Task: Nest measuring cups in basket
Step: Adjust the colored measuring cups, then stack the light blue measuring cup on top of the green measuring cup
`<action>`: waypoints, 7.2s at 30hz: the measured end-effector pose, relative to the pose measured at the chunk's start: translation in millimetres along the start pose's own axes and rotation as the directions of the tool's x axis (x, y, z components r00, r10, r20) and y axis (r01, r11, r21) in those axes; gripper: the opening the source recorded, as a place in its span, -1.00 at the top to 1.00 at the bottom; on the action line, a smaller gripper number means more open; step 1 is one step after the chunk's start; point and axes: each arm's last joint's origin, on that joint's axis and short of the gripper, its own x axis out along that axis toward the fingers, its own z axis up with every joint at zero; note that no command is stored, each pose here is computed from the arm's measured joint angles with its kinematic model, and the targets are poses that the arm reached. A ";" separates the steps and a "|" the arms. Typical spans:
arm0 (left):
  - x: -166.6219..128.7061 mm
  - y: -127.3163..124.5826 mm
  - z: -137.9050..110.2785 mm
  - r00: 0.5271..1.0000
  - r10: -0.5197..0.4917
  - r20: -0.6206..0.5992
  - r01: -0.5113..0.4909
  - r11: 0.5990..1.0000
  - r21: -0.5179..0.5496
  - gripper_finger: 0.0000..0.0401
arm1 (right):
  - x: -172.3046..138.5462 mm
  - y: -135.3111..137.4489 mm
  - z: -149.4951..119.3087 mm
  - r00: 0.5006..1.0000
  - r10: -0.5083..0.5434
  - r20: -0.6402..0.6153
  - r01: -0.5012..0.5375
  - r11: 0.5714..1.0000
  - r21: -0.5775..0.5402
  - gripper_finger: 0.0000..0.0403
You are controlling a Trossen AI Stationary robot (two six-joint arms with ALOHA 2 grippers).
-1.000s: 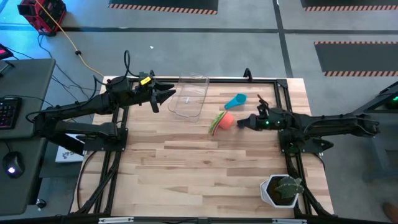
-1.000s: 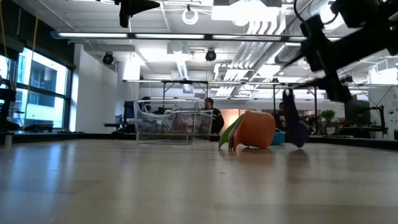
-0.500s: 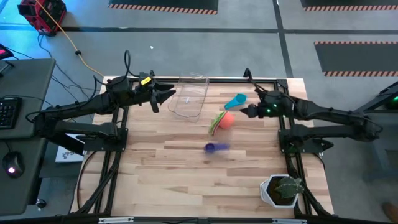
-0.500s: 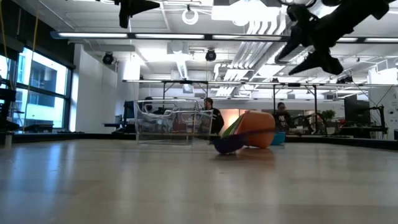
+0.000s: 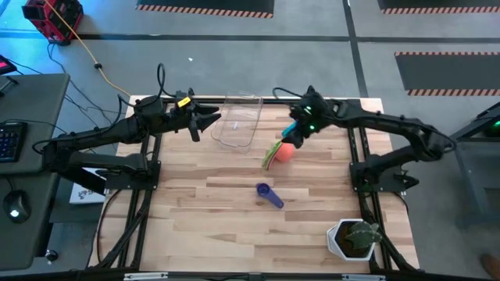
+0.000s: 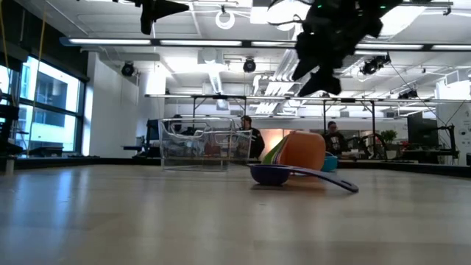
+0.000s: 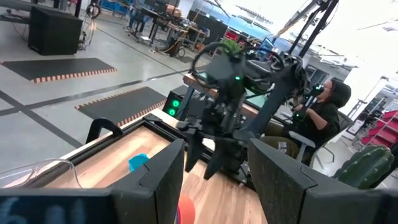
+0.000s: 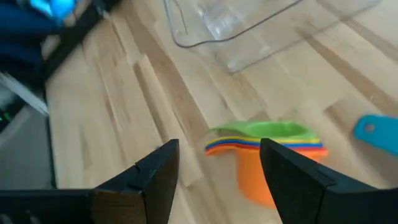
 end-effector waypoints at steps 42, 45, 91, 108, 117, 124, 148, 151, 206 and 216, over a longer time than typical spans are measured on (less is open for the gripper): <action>249.4 8.2 -94.5 0.496 0.493 -0.715 0.344 0.644 0.683 1.00 | 29.7 -6.6 -134.1 0.995 -0.091 -0.030 0.095 0.920 0.380 1.00; 256.1 10.6 -102.4 0.508 0.479 -0.716 0.484 0.529 0.697 1.00 | 30.2 -5.1 -134.7 0.994 -0.103 -0.021 0.103 0.924 0.368 1.00; 286.8 22.8 -160.5 0.567 0.107 -0.816 0.467 0.775 0.426 1.00 | 68.8 -18.0 -130.8 0.921 -0.364 0.140 0.228 0.793 0.565 1.00; 295.7 -1.1 -160.6 0.668 0.027 -0.743 0.472 0.757 0.452 1.00 | 73.7 -43.3 -171.4 0.941 -0.310 0.135 0.146 0.732 0.666 1.00; 299.4 -0.7 -156.4 0.705 0.013 -0.709 0.444 0.772 0.455 1.00 | 65.1 -41.0 -170.6 0.941 -0.308 0.143 0.142 0.739 0.659 1.00; 300.4 -1.1 -155.4 0.715 0.008 -0.700 0.432 0.782 0.450 1.00 | 46.8 -39.9 -173.9 0.934 -0.334 0.129 0.179 0.748 0.640 1.00; 231.3 14.8 -23.0 0.746 -0.005 -0.666 0.315 0.884 0.345 1.00 | -12.7 -29.8 -173.7 0.878 -0.286 0.383 0.029 0.831 0.555 1.00; 210.0 14.0 -27.8 0.750 -0.096 -0.655 0.338 0.906 0.255 1.00 | -19.2 -21.2 -164.7 0.859 -0.171 0.482 -0.086 0.881 0.464 1.00; 94.7 -20.4 -20.1 0.961 -0.054 -0.272 0.130 0.954 0.269 1.00 | 85.8 -120.0 -74.4 0.809 -0.543 0.224 -0.075 0.283 0.956 0.08; 94.6 -20.7 -20.5 0.960 -0.055 -0.276 0.128 0.958 0.257 1.00 | 68.3 -107.4 -65.6 0.828 -0.478 0.292 -0.044 0.464 0.884 0.96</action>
